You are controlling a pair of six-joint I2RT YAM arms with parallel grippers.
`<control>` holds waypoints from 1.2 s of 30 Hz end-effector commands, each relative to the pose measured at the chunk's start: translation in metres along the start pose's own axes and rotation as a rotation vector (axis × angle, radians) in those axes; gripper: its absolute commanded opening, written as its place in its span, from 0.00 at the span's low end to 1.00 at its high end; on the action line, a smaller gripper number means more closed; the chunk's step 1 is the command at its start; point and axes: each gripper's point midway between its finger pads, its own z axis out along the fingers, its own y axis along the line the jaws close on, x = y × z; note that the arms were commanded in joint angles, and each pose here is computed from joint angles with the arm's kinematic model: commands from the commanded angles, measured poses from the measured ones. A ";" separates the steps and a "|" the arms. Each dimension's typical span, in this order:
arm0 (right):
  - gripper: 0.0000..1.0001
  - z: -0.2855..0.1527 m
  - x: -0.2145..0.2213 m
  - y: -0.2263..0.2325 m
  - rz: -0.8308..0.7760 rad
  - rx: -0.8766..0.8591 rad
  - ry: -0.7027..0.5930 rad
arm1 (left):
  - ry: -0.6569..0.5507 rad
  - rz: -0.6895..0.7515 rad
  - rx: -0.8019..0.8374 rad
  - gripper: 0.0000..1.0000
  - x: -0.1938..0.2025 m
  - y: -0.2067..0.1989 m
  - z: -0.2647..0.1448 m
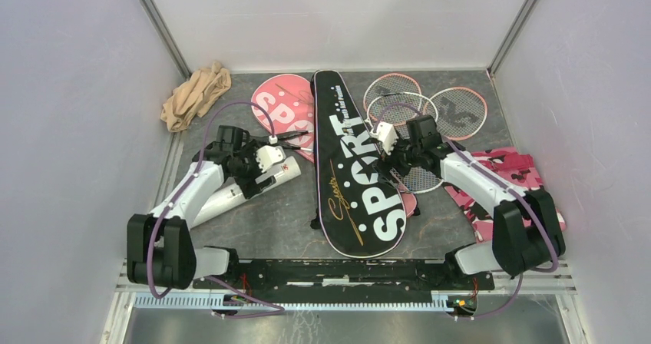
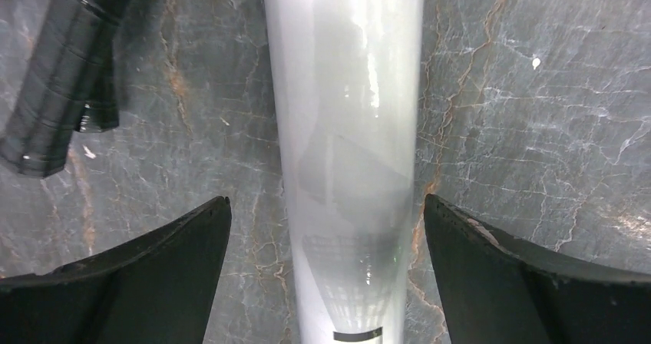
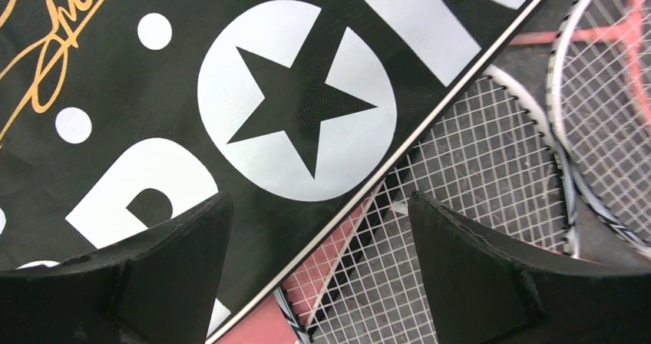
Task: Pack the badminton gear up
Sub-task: Place the shuttle tube at the center of the board, then adjust the racket bag at the center of the board.
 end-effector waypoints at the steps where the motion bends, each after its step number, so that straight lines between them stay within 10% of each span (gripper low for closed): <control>1: 0.91 0.008 -0.016 -0.008 0.034 -0.003 -0.042 | -0.103 0.000 -0.047 1.00 -0.028 0.011 -0.018; 11: 0.75 0.031 0.005 -0.009 0.124 -0.068 0.032 | -0.392 0.160 0.027 0.99 -0.097 -0.009 -0.033; 19: 0.01 0.020 0.003 -0.035 0.226 -0.101 -0.024 | -0.484 0.391 0.029 0.95 -0.141 -0.014 -0.019; 36: 0.00 0.003 -0.018 -0.077 0.251 -0.214 -0.039 | -0.422 1.048 0.045 0.99 -0.228 -0.022 0.033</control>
